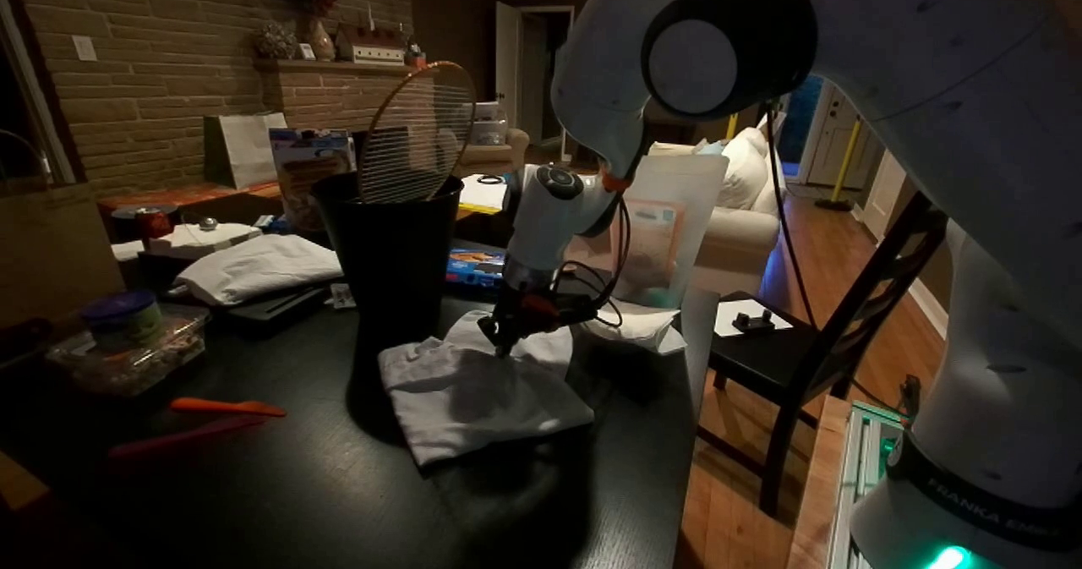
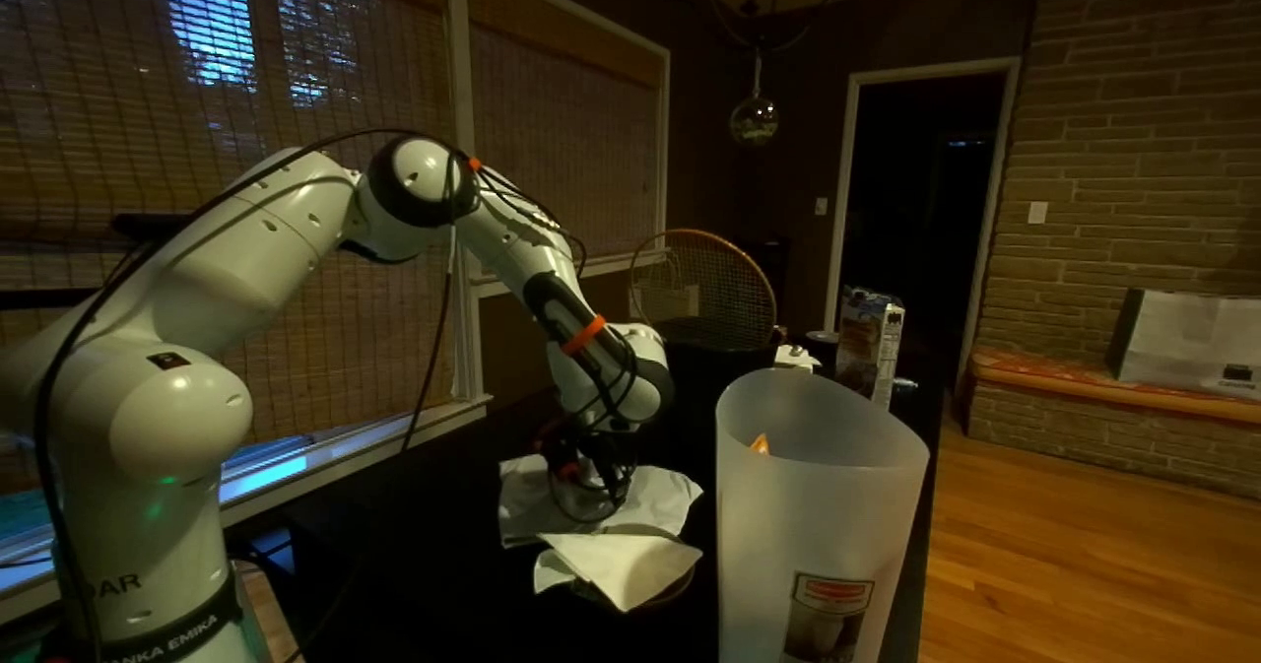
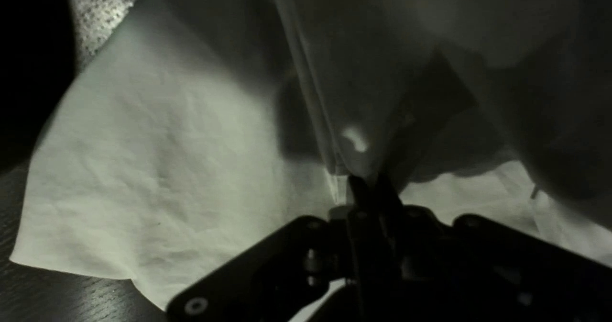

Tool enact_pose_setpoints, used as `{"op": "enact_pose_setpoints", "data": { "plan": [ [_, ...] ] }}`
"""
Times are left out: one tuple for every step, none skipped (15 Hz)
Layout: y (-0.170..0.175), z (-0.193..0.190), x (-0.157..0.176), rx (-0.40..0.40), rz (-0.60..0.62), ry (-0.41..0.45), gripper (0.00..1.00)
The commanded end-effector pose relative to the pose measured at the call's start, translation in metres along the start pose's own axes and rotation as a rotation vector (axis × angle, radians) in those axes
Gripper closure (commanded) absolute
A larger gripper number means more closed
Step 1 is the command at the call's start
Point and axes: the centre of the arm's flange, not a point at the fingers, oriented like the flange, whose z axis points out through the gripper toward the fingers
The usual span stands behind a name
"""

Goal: Unfold the white bed sheet

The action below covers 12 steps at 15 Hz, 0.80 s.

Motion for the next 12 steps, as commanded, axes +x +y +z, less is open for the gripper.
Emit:
{"op": "enact_pose_setpoints", "data": {
  "plan": [
    [-0.002,-0.001,0.006,0.015,0.010,0.015,0.98],
    [-0.005,-0.005,0.006,0.031,0.005,0.016,0.98],
    [-0.013,-0.019,0.004,0.070,-0.030,0.035,0.98],
    [-0.024,-0.033,0.001,0.114,-0.077,0.054,0.98],
    [-0.046,-0.055,-0.002,0.136,-0.141,0.070,0.98],
    [-0.069,-0.076,-0.005,0.150,-0.195,0.084,0.98],
    [-0.089,-0.090,-0.006,0.173,-0.246,0.101,0.98],
    [-0.110,-0.106,-0.005,0.195,-0.299,0.118,0.98],
    [-0.135,-0.119,-0.011,0.230,-0.348,0.132,0.98],
    [-0.160,-0.136,-0.015,0.264,-0.399,0.141,0.98],
    [-0.183,-0.150,-0.023,0.304,-0.446,0.152,0.98],
    [-0.157,-0.121,-0.008,0.263,-0.369,0.141,0.93]
  ]
}}
